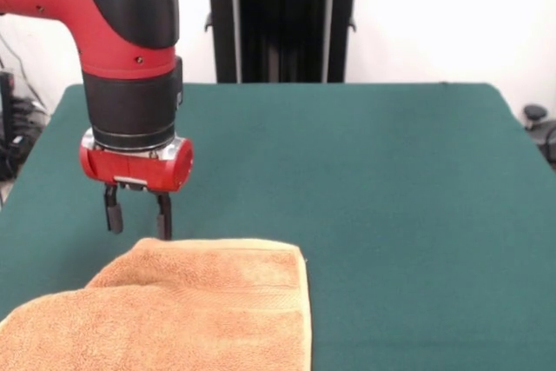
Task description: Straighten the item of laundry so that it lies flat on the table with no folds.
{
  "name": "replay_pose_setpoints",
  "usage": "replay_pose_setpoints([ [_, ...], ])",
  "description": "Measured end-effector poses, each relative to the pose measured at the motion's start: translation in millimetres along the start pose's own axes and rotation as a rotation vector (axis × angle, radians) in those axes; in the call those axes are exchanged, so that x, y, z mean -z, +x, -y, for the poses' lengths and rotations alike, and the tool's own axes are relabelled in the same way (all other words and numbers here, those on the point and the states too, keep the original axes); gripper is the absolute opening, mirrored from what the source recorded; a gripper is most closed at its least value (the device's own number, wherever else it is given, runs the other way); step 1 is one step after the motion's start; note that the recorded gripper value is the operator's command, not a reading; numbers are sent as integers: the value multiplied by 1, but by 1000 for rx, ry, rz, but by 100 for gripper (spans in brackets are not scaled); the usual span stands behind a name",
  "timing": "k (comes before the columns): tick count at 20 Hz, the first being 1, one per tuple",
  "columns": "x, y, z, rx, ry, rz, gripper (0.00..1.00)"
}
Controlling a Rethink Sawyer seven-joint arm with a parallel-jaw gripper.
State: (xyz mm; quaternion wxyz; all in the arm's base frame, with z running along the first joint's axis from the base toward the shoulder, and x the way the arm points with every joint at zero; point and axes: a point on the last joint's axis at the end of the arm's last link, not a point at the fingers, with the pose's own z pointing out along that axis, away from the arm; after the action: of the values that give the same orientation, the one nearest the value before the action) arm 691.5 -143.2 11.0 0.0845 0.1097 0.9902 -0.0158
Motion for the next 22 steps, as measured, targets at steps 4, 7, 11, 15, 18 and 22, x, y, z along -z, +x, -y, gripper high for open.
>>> replay_pose_setpoints([
  [4,2,-1,0,0,1,3,100],
  [7,2,-1,0,0,1,3,100],
  [11,2,-1,0,0,1,3,100],
  [15,7,-1,2,-3,2,-7,100],
  [18,19,-1,6,-9,6,-24,100],
  [22,58,-6,12,-29,10,-88,100],
])
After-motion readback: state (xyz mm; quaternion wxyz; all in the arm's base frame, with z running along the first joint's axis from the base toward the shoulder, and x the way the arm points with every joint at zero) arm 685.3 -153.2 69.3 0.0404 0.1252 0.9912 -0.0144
